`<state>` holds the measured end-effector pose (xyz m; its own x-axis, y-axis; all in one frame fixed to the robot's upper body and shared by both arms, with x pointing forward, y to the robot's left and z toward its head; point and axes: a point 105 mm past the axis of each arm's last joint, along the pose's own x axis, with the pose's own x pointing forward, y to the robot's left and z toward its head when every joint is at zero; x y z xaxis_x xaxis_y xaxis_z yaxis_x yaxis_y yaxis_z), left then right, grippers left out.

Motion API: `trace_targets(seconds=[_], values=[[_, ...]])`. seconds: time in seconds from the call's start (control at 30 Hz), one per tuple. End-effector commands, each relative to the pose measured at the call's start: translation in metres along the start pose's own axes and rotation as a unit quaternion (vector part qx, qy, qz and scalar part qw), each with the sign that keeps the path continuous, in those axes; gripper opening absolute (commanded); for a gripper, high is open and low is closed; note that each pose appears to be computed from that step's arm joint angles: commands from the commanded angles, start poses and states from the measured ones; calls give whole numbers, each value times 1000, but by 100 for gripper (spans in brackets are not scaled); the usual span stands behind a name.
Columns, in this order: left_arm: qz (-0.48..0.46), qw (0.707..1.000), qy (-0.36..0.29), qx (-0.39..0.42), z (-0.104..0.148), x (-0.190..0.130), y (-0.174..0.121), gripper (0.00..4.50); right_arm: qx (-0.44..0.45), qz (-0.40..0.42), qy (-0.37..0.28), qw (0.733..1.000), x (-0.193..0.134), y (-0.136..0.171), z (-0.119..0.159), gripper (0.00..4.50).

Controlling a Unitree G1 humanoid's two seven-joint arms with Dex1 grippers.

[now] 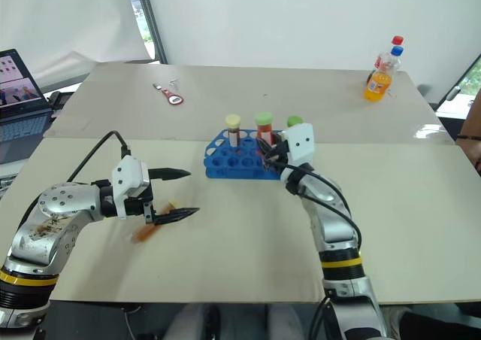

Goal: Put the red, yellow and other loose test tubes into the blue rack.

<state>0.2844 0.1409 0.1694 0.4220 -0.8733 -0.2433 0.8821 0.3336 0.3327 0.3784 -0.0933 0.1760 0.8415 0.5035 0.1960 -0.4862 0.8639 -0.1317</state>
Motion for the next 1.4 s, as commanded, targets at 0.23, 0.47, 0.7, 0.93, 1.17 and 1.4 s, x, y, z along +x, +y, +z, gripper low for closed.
trace_targets(seconds=[0.23, 0.47, 0.7, 0.93, 1.17, 1.4], values=[[-4, 1000, -11, 23, 13, 1, 0, 450, -27, -17, -30, 999, 9, 5, -3, 100], [7, 999, -16, 28, 17, 5, 2, 450, -19, -50, -44, 998, 10, 5, -7, 100], [28, 999, -23, 25, 22, 9, 9, 450, 20, -55, -54, 997, 7, 12, -13, 100], [65, 998, -24, 1, 27, 8, 21, 450, 8, -33, -41, 999, -3, 16, -16, 379], [93, 992, 81, -18, 17, -19, 42, 450, -49, 41, -10, 998, -39, 18, -6, 448], [52, 964, 254, -65, 3, -64, 33, 450, -38, 182, 37, 982, -76, 31, 22, 448]])
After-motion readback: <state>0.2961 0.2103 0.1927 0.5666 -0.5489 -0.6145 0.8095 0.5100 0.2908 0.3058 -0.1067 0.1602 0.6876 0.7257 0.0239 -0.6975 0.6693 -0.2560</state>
